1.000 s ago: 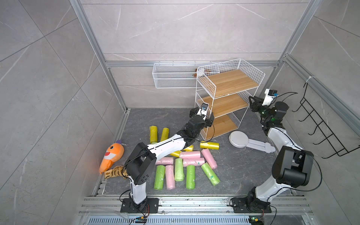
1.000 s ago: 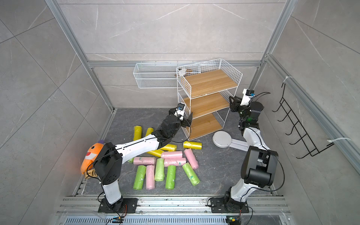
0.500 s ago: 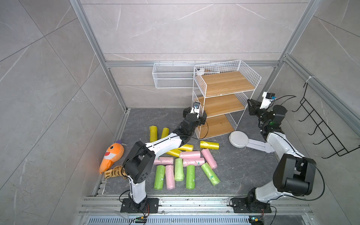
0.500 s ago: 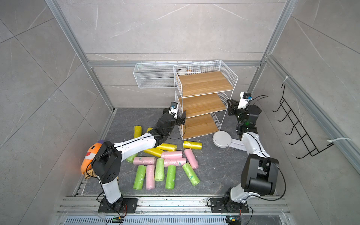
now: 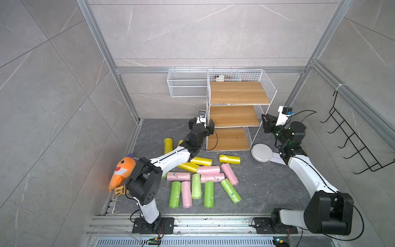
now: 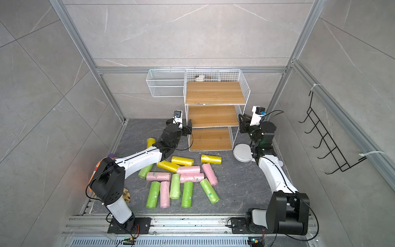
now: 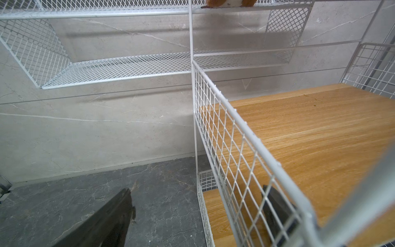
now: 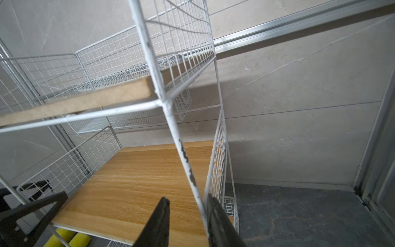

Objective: Sort the rolls of trash bags by color and place them on the shelf
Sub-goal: Adjust the shelf at the center of the board.

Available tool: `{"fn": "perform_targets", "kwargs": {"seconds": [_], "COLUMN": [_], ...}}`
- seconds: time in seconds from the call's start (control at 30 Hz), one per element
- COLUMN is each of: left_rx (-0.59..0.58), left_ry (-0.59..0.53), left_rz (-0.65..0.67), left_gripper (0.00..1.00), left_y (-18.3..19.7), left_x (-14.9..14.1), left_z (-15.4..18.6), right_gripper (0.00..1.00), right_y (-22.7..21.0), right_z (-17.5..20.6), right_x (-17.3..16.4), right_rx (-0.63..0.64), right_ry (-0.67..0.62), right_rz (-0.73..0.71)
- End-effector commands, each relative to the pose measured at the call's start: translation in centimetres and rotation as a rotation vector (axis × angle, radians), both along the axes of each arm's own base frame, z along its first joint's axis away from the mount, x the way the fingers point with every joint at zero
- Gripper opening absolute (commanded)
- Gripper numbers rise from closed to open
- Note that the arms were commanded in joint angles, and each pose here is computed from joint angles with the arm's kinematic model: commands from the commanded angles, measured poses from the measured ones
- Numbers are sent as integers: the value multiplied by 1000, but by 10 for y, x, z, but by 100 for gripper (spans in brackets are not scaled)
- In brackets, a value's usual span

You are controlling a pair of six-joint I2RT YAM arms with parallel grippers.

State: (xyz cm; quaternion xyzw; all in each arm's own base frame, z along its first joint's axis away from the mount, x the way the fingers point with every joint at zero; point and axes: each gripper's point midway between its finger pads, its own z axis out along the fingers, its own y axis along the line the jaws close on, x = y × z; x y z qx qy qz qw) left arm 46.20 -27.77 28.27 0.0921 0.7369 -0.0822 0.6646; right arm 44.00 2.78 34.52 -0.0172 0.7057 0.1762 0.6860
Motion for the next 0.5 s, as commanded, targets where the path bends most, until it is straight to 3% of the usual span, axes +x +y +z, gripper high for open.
{"fn": "perform_targets", "kwargs": {"seconds": [0.0, 0.13, 0.2, 0.33, 0.47], "left_rx": [-104, -247, -317, -399, -376], "left_ry": [12, 136, 198, 327, 500], "left_rz": [-67, -162, -209, -215, -208], "left_gripper": [97, 96, 95, 92, 89], "left_y": [0, -1, 0, 13, 16], "left_x": [-21, -54, -75, -111, -143], "left_z": [30, 22, 14, -18, -63], "right_gripper": [50, 61, 64, 68, 70], "right_y": [-30, -53, -52, -23, 23], "right_z": [-1, -8, -12, -40, -93], "right_x": [-12, -44, -60, -91, -118], "right_rx": [-32, -55, -56, -32, -40], "right_ry": [97, 186, 209, 306, 477], "right_rz": [-187, -339, -347, -267, -136]}}
